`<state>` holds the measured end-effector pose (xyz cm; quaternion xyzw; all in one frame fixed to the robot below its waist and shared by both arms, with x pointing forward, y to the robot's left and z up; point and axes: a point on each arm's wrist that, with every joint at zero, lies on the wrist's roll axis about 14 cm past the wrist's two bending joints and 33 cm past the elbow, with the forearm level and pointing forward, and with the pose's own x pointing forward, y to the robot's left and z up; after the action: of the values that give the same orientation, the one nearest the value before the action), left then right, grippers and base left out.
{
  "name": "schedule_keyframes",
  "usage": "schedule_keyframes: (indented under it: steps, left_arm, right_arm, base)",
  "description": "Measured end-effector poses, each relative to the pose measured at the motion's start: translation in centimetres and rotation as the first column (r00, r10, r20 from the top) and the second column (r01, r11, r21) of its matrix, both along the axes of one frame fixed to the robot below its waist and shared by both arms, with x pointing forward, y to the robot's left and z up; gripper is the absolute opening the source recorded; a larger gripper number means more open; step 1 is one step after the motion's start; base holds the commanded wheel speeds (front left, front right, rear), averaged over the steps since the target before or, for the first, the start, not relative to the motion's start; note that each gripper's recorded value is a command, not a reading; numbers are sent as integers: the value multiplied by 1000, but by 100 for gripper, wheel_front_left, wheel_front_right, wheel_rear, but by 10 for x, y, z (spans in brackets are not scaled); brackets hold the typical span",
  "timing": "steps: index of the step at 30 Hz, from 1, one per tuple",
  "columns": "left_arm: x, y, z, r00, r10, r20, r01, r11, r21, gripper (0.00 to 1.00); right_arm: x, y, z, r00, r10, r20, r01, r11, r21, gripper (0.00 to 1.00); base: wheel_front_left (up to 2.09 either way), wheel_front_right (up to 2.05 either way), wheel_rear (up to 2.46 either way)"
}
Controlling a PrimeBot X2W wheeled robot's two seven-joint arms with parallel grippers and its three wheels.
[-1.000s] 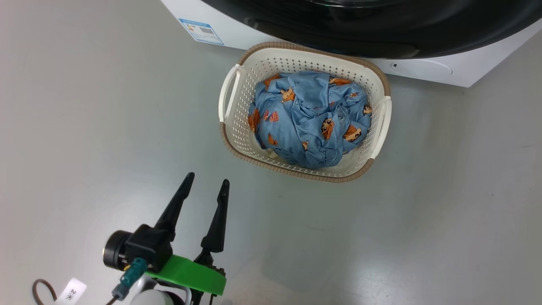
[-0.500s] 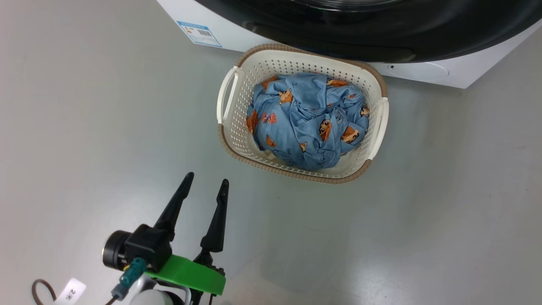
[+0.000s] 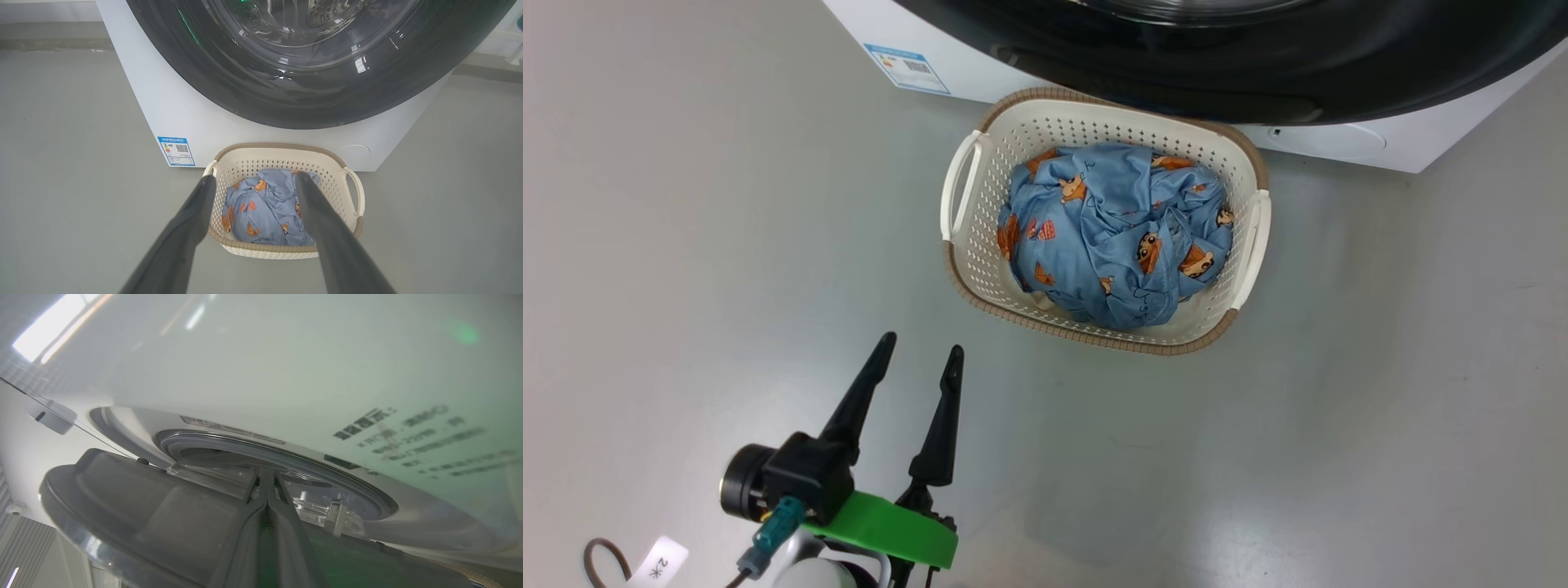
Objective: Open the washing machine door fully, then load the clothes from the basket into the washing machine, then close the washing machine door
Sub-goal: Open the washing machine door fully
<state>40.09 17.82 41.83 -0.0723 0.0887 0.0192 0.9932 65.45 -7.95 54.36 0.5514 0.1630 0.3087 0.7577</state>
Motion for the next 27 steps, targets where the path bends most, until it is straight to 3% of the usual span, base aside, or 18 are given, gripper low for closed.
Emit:
schedule_keyframes:
  steps: [27]
  left_arm:
    - [5, -7, -2, 1000, -21, 1, 21, 1000, -13, 100]
  right_arm:
    - [-10, 1, 1, 999, 33, 7, -33, 999, -40, 0]
  base:
    - [0, 0, 0]
